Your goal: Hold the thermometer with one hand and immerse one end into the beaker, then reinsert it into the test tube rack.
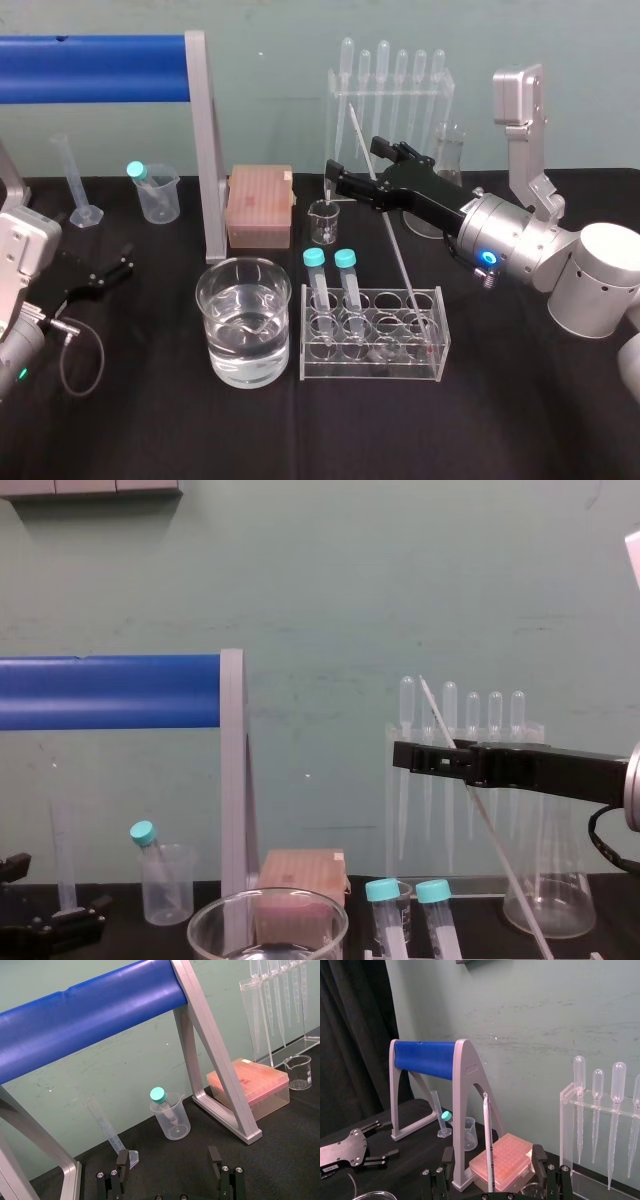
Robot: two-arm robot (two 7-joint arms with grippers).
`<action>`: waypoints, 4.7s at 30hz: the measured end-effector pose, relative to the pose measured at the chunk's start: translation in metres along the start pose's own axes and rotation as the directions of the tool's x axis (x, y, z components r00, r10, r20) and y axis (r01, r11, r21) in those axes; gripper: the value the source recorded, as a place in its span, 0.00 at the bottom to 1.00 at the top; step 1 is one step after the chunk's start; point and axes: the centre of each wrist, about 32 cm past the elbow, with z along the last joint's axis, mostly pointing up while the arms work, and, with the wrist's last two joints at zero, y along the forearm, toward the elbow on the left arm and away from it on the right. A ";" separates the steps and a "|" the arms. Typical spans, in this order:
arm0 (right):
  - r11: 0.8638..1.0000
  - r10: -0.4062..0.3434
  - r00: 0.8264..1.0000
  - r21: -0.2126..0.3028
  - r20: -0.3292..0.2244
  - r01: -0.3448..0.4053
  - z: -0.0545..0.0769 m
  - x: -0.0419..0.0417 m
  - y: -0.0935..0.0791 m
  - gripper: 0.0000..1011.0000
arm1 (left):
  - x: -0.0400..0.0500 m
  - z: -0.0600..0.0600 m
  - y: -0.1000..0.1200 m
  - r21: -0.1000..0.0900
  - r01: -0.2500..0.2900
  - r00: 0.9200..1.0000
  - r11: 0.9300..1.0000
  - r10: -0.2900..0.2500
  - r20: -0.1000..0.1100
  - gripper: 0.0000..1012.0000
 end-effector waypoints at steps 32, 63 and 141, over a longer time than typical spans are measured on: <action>1.000 0.000 1.000 0.002 0.002 0.000 0.000 -0.0002 0.000 0.41 | 0.0000 0.000 0.000 0.000 0.000 1.000 1.000 0.000 0.000 1.00; 1.000 0.000 1.000 0.002 0.002 0.000 0.000 -0.0002 0.000 0.06 | 0.0000 0.000 0.000 0.000 0.000 1.000 1.000 0.000 0.000 1.00; 0.769 0.523 0.850 0.395 0.064 -0.503 0.050 -0.0546 0.093 0.06 | 0.0000 0.000 0.000 0.000 0.000 1.000 1.000 0.000 0.000 1.00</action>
